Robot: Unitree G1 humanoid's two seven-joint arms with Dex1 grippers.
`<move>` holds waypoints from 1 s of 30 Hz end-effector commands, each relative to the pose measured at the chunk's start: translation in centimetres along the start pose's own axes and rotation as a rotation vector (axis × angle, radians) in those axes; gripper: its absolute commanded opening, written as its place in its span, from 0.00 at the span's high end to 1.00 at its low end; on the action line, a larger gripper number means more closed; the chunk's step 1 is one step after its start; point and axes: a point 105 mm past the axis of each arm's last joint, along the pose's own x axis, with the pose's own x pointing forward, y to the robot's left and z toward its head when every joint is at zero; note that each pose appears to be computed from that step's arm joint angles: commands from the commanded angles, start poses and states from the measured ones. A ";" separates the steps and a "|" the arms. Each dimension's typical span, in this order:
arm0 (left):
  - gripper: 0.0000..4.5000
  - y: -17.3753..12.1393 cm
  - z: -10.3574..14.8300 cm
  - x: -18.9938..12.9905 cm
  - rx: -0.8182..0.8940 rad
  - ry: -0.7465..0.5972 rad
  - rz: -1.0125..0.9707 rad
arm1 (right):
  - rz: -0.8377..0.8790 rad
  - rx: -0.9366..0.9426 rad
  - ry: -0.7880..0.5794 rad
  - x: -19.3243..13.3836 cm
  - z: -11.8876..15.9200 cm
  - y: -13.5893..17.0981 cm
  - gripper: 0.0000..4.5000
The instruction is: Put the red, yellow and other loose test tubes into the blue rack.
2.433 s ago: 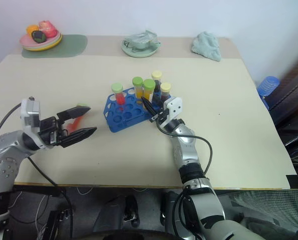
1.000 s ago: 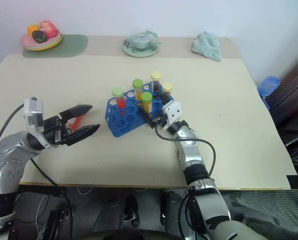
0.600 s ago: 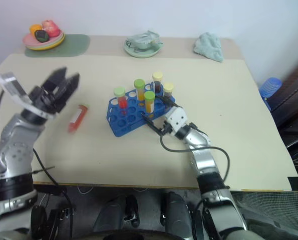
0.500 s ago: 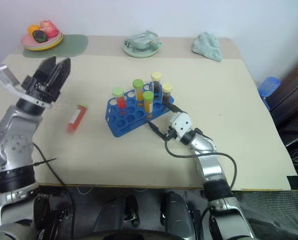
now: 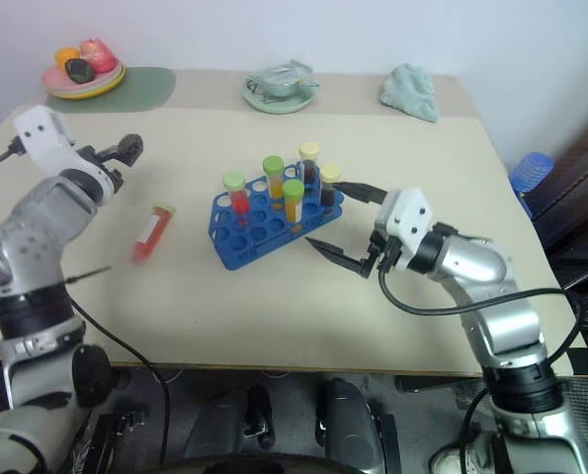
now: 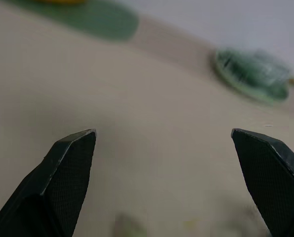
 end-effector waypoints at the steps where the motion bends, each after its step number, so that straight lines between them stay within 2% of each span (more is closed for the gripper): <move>1: 0.00 -0.4 1.0 -1.2 0.020 0.135 0.033 | 0.072 -0.037 -0.045 1.1 2.6 -0.1 0.01; 4: 0.00 0.0 0.1 -1.4 0.051 0.249 0.089 | 0.118 -0.062 -0.043 1.7 3.0 0.1 0.01; 7: 0.00 0.6 -0.6 -1.2 0.076 0.301 0.110 | 0.135 -0.065 -0.033 1.9 3.1 0.1 0.01; 11: 0.00 2.5 -3.3 -0.7 0.148 0.474 0.160 | 0.155 -0.054 -0.008 2.2 2.8 0.2 0.01; 16: 0.00 3.0 -4.3 -0.2 0.176 0.583 0.164 | 0.166 -0.046 -0.006 2.4 2.8 0.5 0.01; 27: 0.00 2.3 -6.1 1.1 0.223 0.701 0.150 | 0.154 -0.047 -0.005 2.5 3.5 0.9 0.01; 30: 0.18 2.4 -6.6 1.7 0.254 0.713 0.156 | 0.151 -0.047 -0.004 2.6 3.6 1.0 0.00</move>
